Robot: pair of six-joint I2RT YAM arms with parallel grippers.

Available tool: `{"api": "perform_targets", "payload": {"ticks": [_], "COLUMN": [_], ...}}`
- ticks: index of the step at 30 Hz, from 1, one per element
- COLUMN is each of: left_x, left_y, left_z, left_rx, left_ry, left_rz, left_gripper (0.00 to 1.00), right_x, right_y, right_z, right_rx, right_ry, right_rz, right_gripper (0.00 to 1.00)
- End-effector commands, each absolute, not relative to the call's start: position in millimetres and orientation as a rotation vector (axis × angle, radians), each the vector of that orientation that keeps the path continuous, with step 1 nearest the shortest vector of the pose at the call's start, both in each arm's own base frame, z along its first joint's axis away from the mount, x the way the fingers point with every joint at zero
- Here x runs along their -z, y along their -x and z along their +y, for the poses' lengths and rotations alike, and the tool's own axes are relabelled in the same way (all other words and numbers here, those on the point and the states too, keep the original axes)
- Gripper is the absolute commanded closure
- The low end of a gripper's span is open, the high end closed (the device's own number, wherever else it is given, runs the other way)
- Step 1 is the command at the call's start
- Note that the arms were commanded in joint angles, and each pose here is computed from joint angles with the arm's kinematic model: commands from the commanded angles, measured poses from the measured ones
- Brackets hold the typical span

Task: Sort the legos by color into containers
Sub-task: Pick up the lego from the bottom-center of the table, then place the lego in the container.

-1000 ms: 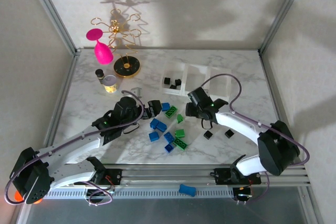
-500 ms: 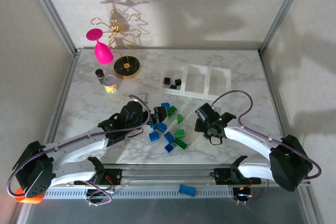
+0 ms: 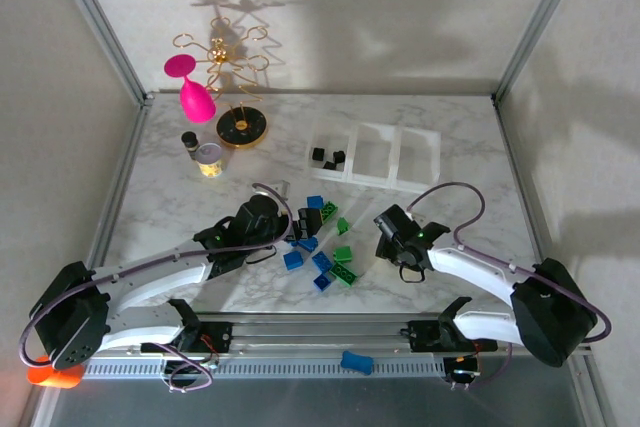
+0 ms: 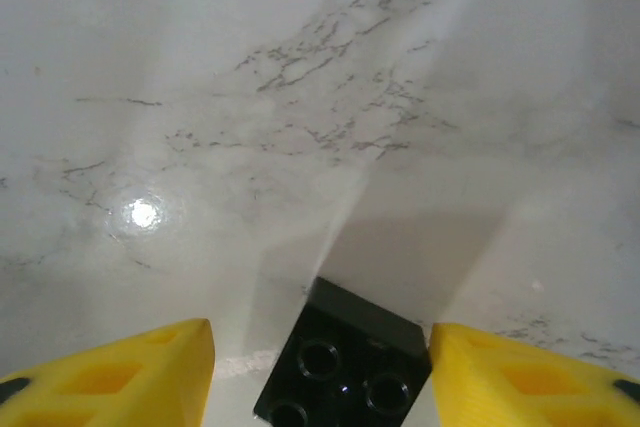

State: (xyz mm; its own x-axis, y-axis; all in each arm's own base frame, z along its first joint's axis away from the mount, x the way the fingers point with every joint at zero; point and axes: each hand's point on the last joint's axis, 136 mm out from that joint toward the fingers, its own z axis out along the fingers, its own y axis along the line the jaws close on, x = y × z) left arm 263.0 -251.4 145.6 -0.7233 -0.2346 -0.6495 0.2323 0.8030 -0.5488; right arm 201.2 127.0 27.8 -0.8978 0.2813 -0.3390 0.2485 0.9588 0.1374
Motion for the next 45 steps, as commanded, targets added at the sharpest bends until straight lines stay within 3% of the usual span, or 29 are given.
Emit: {"api": "perform_targets", "payload": {"ticks": [1, 11, 25, 33, 45], "left_x": [-161, -160, -171, -192, -221], "left_y": [-268, -269, -271, -279, -306], "left_z": [-257, -257, -248, -218, -166], "left_rx": [0.8, 0.796, 0.777, 0.704, 0.647], "left_ry": [-0.016, -0.011, 0.012, 0.101, 0.214], "left_rz": [2.196, 2.197, 2.152, 2.085, 2.016], "left_gripper": [0.0, 0.0, 0.0, 0.0, 0.0], "right_x": [-21, -16, -52, -104, -160], "right_y": [-200, -201, -230, -282, -396], "right_z": [124, 125, 145, 182, 274], "right_rx": [-0.099, -0.087, -0.1, -0.138, -0.211], "right_ry": [-0.389, -0.36, -0.206, -0.042, 0.141], "right_rz": [2.754, 2.758, 2.687, 2.552, 2.326], "right_gripper": [0.44, 0.58, 0.63, 0.63, 0.63]}}
